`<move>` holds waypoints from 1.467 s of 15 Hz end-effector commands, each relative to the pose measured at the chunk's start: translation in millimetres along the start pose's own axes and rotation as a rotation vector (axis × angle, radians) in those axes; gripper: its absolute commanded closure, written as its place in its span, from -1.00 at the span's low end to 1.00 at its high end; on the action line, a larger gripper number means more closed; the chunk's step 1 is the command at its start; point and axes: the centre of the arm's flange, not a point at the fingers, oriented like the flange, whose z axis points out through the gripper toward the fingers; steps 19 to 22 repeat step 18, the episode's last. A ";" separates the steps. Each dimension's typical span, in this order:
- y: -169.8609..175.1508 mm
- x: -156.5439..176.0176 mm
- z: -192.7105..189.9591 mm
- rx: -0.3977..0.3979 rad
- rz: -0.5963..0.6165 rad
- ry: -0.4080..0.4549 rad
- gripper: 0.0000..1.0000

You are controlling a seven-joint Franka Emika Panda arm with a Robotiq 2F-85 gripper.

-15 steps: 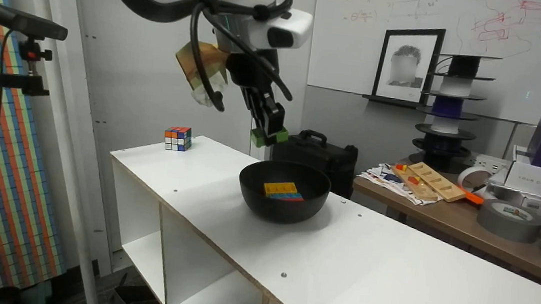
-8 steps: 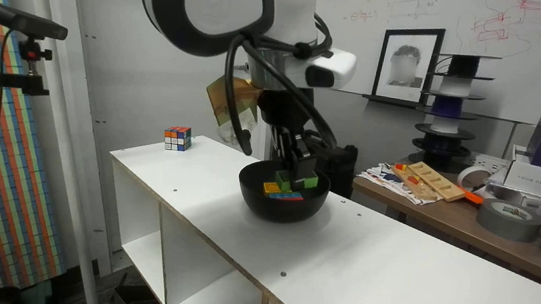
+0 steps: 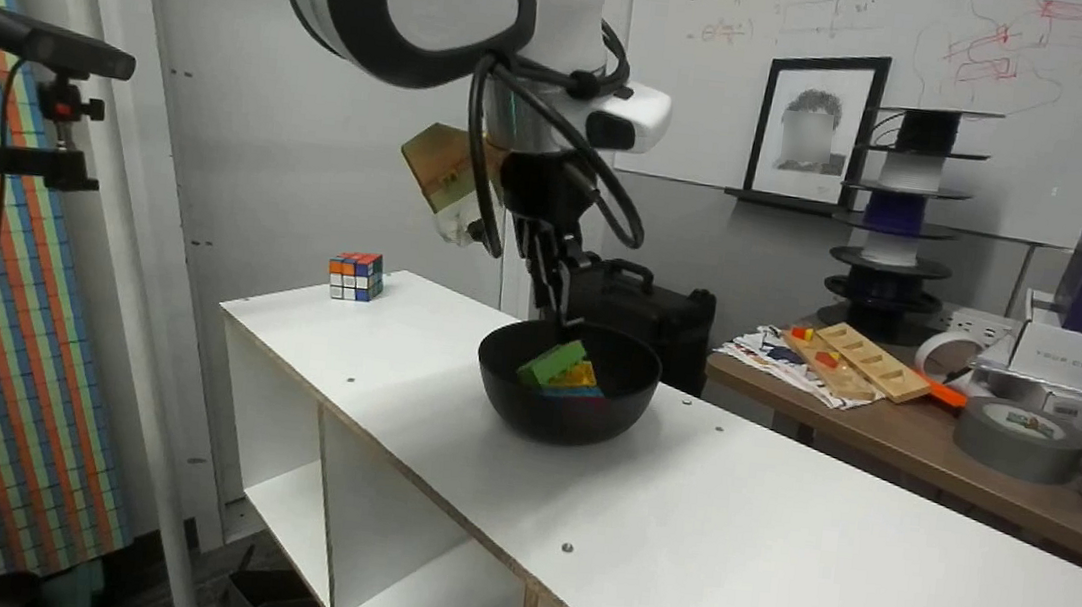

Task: Put all the toy blocks into the black bowl.

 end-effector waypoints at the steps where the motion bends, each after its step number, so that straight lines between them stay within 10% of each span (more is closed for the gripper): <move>1: -3.1 -9.2 -43.1 -0.026 -0.010 -0.047 -0.83; 10: -27.0 -91.4 -207.5 0.174 0.064 -0.347 -1.00; 15: -31.6 -143.0 -270.3 0.160 -0.050 -0.409 -1.00; 22: -34.2 -124.1 -254.4 0.163 -0.012 -0.418 -1.00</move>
